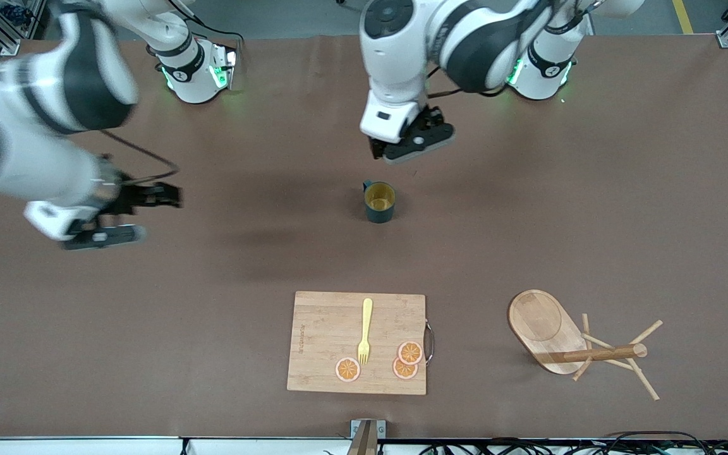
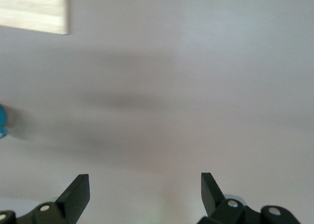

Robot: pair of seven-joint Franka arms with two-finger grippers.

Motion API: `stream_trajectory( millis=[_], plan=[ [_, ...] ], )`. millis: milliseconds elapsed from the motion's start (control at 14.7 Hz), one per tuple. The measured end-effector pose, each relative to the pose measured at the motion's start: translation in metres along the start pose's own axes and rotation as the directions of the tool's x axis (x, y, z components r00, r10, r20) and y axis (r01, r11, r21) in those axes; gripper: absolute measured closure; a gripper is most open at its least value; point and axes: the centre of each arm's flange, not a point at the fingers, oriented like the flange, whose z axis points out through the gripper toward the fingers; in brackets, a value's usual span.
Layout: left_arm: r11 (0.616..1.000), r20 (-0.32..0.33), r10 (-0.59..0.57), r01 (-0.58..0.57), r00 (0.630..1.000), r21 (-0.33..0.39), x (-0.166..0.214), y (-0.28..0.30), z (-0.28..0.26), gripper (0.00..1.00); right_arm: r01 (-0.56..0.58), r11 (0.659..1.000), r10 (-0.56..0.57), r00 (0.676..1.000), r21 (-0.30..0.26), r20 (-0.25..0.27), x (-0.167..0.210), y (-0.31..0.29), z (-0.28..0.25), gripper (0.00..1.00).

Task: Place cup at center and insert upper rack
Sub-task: 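Set the mug down and open the right gripper, then lower the left gripper onto the mug handle while the right gripper withdraws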

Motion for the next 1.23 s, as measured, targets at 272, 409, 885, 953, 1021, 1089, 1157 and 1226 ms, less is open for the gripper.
stream_trajectory(
  millis=[272,409,885,953,1021,1089,1157,1226],
  plan=[
    [0.998,-0.165,-0.051,0.058,0.985,0.038,-0.084,0.054,0.052,0.11,-0.023,0.998,0.022,1.0,-0.053,-0.012,-0.016,0.086,-0.041,0.0],
    [0.997,-0.263,-0.056,0.069,0.963,0.04,-0.124,0.076,0.081,0.14,-0.035,0.997,0.033,0.999,-0.064,-0.022,-0.021,0.093,-0.057,0.0],
    [0.995,-0.545,-0.083,0.098,0.835,-0.001,-0.199,0.108,0.204,0.19,-0.047,0.996,0.043,0.997,-0.072,-0.064,-0.023,0.098,-0.078,0.0],
    [0.995,-0.566,-0.08,0.098,0.821,0.001,-0.202,0.108,0.216,0.19,-0.056,0.996,0.052,0.997,-0.068,-0.059,-0.024,0.103,-0.077,0.0],
    [0.995,-0.586,-0.073,0.096,0.807,0.008,-0.203,0.109,0.224,0.2,-0.067,0.996,0.064,0.997,-0.063,-0.05,-0.026,0.11,-0.076,0.0],
    [0.995,-0.604,-0.067,0.095,0.794,0.015,-0.203,0.109,0.23,0.21,-0.078,0.995,0.075,0.996,-0.059,-0.04,-0.028,0.117,-0.074,0.0],
    [0.995,-0.619,-0.063,0.095,0.783,0.019,-0.203,0.109,0.234,0.21,-0.085,0.995,0.083,0.996,-0.055,-0.028,-0.029,0.122,-0.072,0.0],
    [0.995,-0.632,-0.059,0.095,0.773,0.023,-0.203,0.108,0.237,0.21,-0.088,0.995,0.087,0.996,-0.052,-0.018,-0.03,0.125,-0.069,0.0]
  ],
)
